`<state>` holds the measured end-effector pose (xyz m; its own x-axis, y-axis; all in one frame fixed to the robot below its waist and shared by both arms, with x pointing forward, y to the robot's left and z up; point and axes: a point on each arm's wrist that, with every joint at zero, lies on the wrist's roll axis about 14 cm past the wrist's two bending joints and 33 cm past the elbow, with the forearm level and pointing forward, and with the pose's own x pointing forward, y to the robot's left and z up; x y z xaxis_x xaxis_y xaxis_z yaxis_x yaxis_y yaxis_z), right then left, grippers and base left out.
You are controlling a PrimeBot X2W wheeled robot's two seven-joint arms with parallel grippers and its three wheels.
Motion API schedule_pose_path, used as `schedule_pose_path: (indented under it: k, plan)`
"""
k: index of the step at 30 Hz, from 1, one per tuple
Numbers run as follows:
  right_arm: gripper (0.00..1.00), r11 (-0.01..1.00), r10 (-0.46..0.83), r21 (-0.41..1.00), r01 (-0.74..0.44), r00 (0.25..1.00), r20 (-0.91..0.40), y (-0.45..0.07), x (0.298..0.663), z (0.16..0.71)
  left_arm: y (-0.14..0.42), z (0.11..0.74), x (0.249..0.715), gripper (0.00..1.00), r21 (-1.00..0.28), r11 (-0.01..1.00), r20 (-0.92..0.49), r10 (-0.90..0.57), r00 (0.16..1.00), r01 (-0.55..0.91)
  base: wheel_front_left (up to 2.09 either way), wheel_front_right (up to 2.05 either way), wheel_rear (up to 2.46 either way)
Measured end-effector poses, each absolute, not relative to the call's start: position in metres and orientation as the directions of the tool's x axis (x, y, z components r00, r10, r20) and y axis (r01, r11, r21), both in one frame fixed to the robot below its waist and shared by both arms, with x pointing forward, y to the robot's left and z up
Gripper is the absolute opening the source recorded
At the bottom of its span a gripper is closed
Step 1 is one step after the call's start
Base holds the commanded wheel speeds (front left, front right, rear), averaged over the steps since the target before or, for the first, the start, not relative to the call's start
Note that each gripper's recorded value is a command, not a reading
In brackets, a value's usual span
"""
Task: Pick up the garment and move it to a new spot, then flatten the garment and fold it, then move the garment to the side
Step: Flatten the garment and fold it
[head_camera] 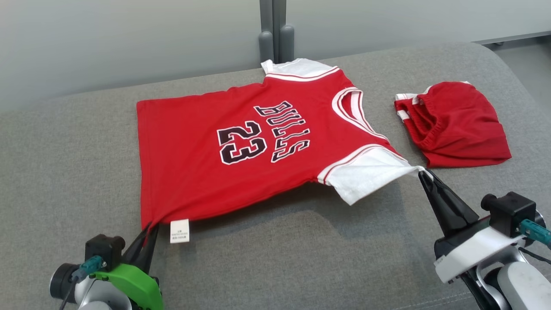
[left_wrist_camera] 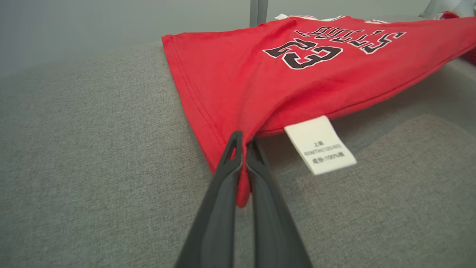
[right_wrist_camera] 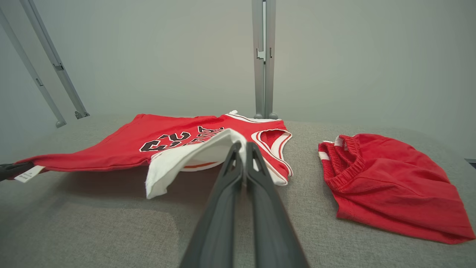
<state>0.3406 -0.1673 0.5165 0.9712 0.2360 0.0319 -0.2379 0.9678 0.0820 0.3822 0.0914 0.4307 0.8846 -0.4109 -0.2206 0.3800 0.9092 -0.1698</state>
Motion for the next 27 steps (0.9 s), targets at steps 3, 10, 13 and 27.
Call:
schedule_pose_path:
  k: [3,10,13,27]
  plan:
    - [0.00,0.969,0.241,0.066,-0.240,0.970,-0.009,-0.172,0.327,0.511,0.087,0.431,0.371,0.00,-0.179,0.902,-0.221,-0.427,0.877,0.394,0.00,0.00,0.00]
    - [0.00,0.958,0.278,0.118,-0.260,0.944,-0.178,-0.161,0.299,0.470,0.091,0.416,0.350,0.00,-0.214,0.903,-0.273,-0.422,0.865,0.373,0.00,0.00,0.00]
    - [0.00,0.956,0.281,0.152,-0.251,0.932,-0.230,-0.158,0.291,0.455,0.088,0.408,0.341,0.00,-0.231,0.898,-0.304,-0.432,0.849,0.374,0.00,0.00,0.00]
    - [0.00,0.952,0.296,0.177,-0.248,0.890,-0.346,-0.159,0.275,0.429,0.109,0.421,0.347,0.00,-0.176,0.912,-0.282,-0.407,0.869,0.370,0.00,0.00,0.00]
